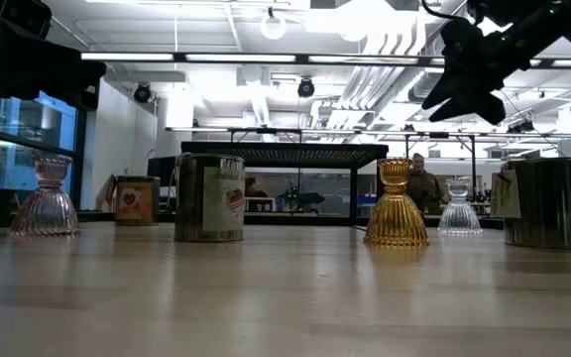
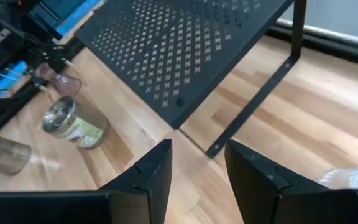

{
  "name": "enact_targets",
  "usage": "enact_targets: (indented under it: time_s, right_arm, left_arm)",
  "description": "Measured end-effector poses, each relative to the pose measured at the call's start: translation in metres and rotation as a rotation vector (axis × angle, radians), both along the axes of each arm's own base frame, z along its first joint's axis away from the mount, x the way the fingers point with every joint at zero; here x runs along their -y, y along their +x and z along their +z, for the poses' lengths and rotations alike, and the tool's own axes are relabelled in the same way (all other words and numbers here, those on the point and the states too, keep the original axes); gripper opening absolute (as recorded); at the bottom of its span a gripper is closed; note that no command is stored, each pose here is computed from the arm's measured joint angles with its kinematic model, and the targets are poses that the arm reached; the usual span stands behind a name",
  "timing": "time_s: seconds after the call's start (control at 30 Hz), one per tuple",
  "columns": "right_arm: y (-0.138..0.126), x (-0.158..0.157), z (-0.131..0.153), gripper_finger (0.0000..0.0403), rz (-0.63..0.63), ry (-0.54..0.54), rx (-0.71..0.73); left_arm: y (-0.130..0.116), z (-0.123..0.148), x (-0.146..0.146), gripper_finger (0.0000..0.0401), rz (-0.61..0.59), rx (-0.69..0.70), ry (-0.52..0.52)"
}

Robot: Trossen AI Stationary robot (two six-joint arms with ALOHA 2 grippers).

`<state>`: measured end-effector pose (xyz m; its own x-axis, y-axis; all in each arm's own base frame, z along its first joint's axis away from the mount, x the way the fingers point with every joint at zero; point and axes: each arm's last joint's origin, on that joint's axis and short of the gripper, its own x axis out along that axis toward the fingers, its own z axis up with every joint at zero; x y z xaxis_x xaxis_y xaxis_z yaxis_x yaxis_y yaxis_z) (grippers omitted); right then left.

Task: Pick & Place candle stick holders
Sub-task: Put the transparent candle holder on the shelf

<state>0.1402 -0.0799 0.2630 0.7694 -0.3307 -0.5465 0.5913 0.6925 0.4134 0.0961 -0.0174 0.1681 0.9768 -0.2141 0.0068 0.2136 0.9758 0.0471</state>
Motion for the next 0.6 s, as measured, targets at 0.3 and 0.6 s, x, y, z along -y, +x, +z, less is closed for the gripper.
enact_targets:
  time_s: [0.3,0.6]
  right_arm:
    - [0.009,0.011,0.034,0.0129,-0.056,-0.048,-0.287]
    - [0.010,0.032,0.049,0.0129,-0.182,0.078,-0.585]
  left_arm:
    - [0.000,0.000,0.000,0.0143,0.000,0.000,0.000]
    - [0.000,0.000,0.000,0.0143,0.000,0.000,0.000]
